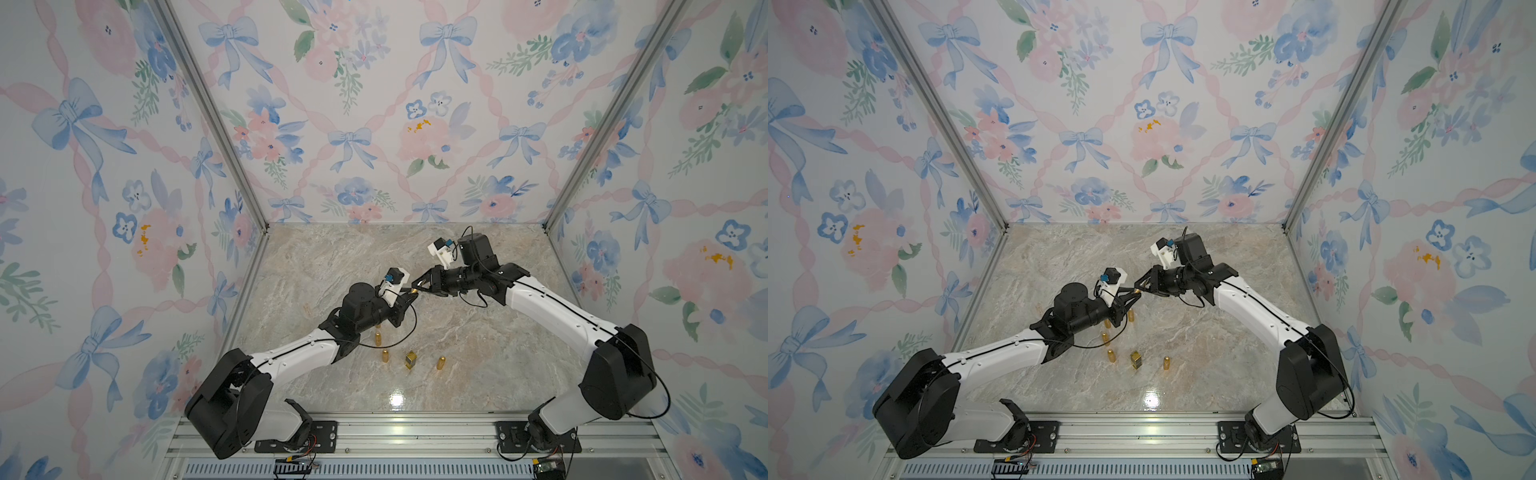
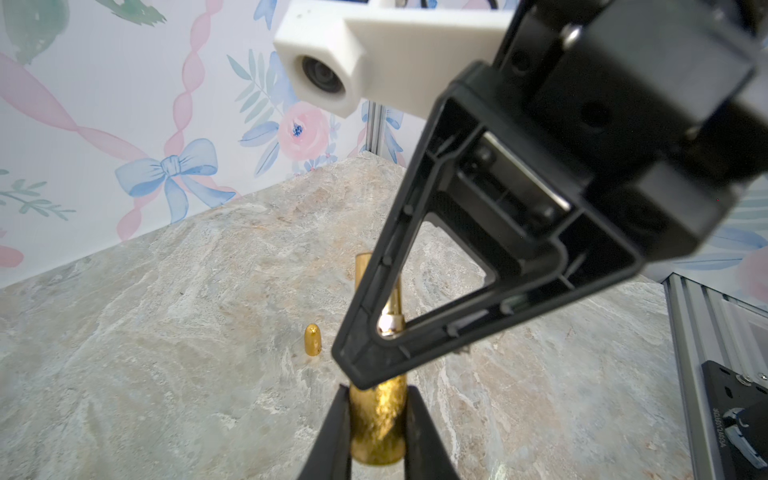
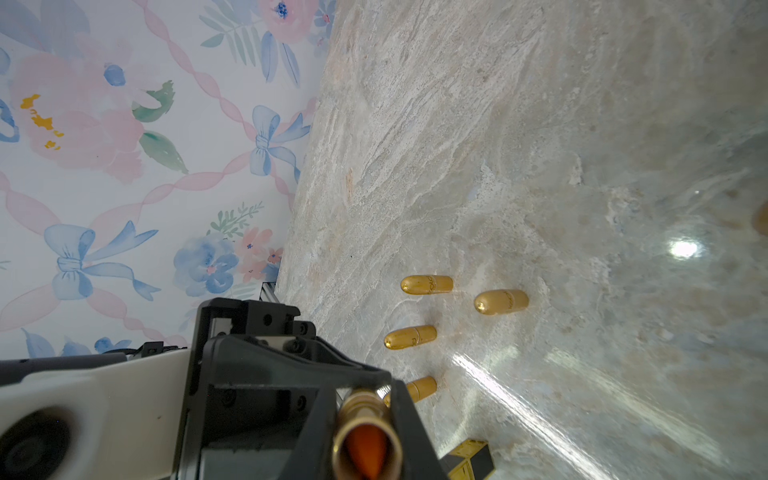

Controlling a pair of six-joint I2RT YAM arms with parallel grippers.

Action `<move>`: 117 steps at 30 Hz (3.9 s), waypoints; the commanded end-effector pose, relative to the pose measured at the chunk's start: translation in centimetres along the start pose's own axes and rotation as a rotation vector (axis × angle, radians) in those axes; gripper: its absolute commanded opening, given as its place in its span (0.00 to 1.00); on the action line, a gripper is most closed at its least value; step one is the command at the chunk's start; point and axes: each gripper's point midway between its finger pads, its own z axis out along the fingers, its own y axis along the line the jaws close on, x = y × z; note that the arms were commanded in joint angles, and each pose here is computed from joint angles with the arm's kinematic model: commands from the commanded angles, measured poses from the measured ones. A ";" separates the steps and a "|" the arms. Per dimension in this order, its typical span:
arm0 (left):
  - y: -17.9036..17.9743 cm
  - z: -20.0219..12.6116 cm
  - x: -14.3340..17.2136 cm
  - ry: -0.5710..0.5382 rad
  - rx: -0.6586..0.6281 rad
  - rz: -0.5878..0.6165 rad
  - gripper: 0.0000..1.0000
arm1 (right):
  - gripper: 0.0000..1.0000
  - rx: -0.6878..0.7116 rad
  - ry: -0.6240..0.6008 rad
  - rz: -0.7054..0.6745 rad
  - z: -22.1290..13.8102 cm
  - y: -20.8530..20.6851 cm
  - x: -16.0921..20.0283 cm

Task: Open the lipstick cap
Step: Place the lipstick at the center of the board, then pick up the lipstick at the center of the board.

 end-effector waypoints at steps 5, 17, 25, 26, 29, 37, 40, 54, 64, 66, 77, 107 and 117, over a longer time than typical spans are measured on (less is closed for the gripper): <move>1.1 -1.0 -1.3 -0.044 -0.078 0.006 0.44 | 0.16 0.081 -0.045 -0.042 -1.2 -0.5 -1.5; 3.6 -4.0 -0.2 -0.064 -0.233 -0.082 0.87 | 0.16 0.352 -0.102 -0.144 -0.4 -4.5 -4.4; 5.5 -5.3 1.4 -0.035 -0.343 -0.145 0.98 | 0.16 0.539 -0.103 -0.250 3.2 -8.1 -4.6; 5.6 -5.3 1.6 -0.029 -0.352 -0.148 0.98 | 0.16 0.555 -0.104 -0.261 3.7 -8.6 -4.6; 6.1 -5.4 1.9 -0.024 -0.378 -0.162 0.98 | 0.16 0.618 -0.108 -0.297 4.9 -10.0 -4.6; 6.3 -4.3 2.1 -0.005 -0.371 -0.183 0.98 | 0.16 0.694 -0.097 -0.354 8.2 -13.7 -4.4; 6.3 -3.8 2.0 -0.001 -0.360 -0.193 0.98 | 0.16 0.713 -0.110 -0.372 8.9 -14.5 -4.5; 6.4 -3.2 2.2 0.010 -0.359 -0.201 0.98 | 0.17 0.778 -0.109 -0.437 11.0 -17.7 -4.4; 6.3 -3.1 2.0 0.008 -0.352 -0.205 0.98 | 0.17 0.793 -0.096 -0.453 11.6 -18.9 -3.7; 6.3 -3.1 2.0 0.007 -0.352 -0.206 0.98 | 0.17 0.797 -0.092 -0.452 11.7 -19.1 -3.5; 6.3 -3.2 1.9 0.004 -0.352 -0.203 0.98 | 0.20 0.804 -0.087 -0.468 11.6 -19.3 -2.9; 6.2 -4.8 1.4 -0.026 -0.370 -0.191 0.98 | 0.57 0.740 -0.129 -0.423 7.4 -11.9 -5.9; 6.5 -5.8 2.0 -0.025 -0.400 -0.212 0.98 | 0.65 0.737 -0.065 -0.286 3.5 -8.4 -4.4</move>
